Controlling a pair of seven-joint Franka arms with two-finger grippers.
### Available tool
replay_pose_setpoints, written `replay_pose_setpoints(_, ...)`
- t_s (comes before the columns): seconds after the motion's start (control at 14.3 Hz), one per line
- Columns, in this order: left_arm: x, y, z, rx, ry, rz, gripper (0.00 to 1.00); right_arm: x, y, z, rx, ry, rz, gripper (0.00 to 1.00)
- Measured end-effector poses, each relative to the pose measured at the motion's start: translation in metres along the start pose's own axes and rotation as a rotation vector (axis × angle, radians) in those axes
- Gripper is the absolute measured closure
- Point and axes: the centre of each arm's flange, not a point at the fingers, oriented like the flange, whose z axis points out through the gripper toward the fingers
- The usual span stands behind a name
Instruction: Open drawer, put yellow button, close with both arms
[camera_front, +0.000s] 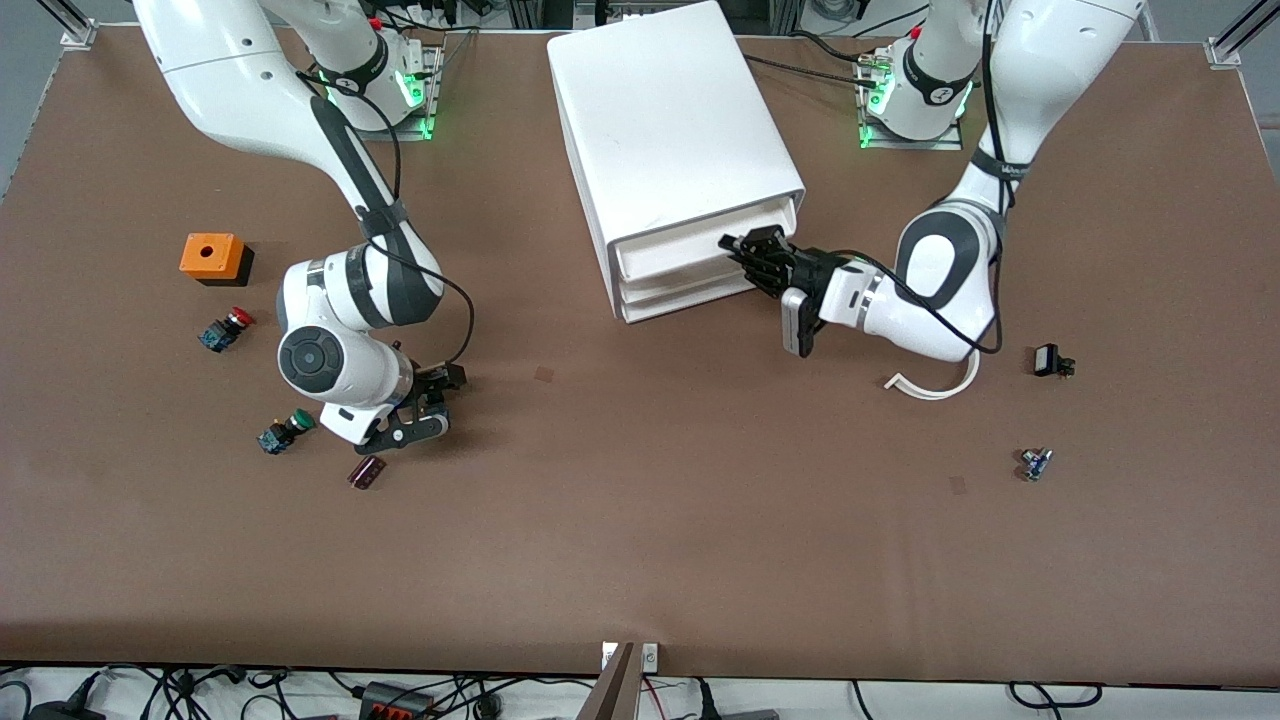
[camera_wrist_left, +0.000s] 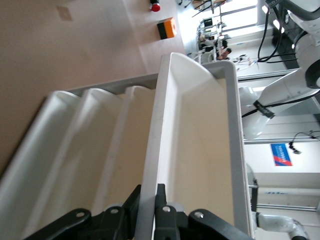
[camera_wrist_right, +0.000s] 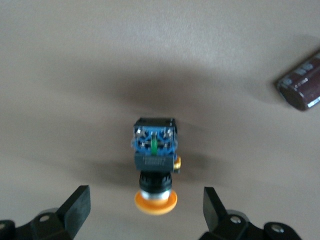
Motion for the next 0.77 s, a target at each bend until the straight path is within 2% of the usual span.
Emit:
replay_pose_setpoints(0.21, 0.026, -0.008, -0.03, 0.052, -0.007, 0.024, 0.86, 0.005, 0.002, 0.016, -0.002, 0.019, 0.018, 0.0)
replay_pose_setpoints(0.28, 0.033, -0.011, -0.037, 0.059, -0.005, 0.027, 0.86, 0.005, 0.002, 0.019, -0.002, 0.02, 0.025, 0.07)
replay_pose_setpoints(0.35, 0.04, -0.013, -0.045, 0.065, 0.0, 0.032, 0.86, 0.006, 0.002, 0.02, -0.002, 0.021, 0.027, 0.07)
replay_pose_setpoints(0.49, 0.047, -0.017, -0.054, 0.071, 0.003, 0.032, 0.86, 0.006, 0.003, 0.02, -0.003, 0.023, 0.028, 0.26)
replay_pose_setpoints(0.56, 0.048, -0.018, -0.056, 0.08, 0.0, 0.034, 0.82, 0.007, 0.003, 0.019, -0.003, 0.025, 0.028, 0.39)
replay_pose_setpoints(0.7, 0.048, -0.023, -0.057, 0.102, -0.006, 0.033, 0.64, 0.01, 0.003, 0.014, -0.003, 0.038, 0.028, 0.58)
replay_pose_setpoints(0.77, 0.048, -0.022, -0.059, 0.103, -0.006, 0.03, 0.55, 0.014, 0.003, 0.006, -0.003, 0.052, 0.027, 0.58)
